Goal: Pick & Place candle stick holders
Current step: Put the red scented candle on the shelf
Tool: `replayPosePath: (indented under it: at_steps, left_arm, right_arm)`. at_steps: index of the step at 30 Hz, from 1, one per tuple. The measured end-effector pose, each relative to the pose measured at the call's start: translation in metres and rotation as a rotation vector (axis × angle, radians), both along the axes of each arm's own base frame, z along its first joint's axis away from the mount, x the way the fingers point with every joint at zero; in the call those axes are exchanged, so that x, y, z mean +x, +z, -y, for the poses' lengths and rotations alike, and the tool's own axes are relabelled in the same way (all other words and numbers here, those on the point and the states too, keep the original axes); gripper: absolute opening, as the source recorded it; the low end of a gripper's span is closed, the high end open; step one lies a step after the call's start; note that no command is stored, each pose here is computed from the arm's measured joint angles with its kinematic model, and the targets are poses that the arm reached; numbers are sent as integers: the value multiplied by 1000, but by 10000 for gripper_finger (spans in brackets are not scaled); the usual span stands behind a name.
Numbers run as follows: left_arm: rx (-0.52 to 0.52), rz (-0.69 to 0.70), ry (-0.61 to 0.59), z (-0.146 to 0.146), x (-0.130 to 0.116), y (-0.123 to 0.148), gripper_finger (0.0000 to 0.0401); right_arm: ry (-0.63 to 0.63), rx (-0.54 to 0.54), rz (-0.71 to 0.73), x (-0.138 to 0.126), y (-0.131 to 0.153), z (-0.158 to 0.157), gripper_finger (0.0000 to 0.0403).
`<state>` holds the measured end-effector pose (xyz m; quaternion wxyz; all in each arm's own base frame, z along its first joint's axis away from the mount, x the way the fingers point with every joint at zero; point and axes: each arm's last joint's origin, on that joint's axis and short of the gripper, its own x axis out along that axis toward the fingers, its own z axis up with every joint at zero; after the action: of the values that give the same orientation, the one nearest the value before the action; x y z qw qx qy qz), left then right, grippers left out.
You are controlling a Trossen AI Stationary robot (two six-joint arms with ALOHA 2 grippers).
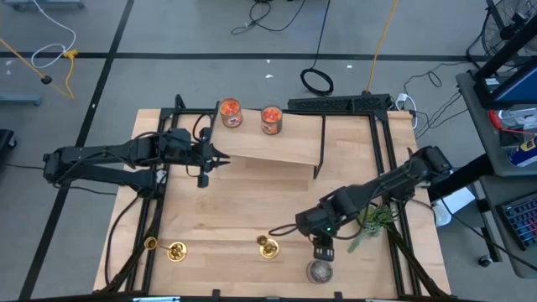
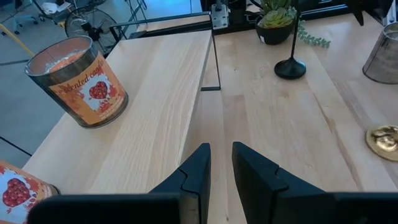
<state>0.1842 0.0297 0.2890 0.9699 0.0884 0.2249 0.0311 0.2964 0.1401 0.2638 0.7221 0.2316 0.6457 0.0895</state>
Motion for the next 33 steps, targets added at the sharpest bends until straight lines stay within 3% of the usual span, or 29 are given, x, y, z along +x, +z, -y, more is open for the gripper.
replayPosePath:
  at_steps: [6, 13, 20, 25, 33]
  left_arm:
    - [0, -1, 0, 0, 0, 0, 74]
    - [0, 0, 0, 0, 0, 0, 74]
    - [0, 0, 0, 0, 0, 0, 74]
    - [-1, -5, 0, 0, 0, 0, 74]
    - [-5, -6, 2, 0, 0, -1, 74]
  right_arm:
    - [-78, 33, -14, -8, 11, -2, 120]
    - [-1, 24, 89, -8, 15, -13, 120]
    - [-12, 38, 121, -7, 16, -19, 120]
    - [116, 25, 178, -15, 12, -34, 120]
    - [292, -3, 265, -22, -25, -41, 120]
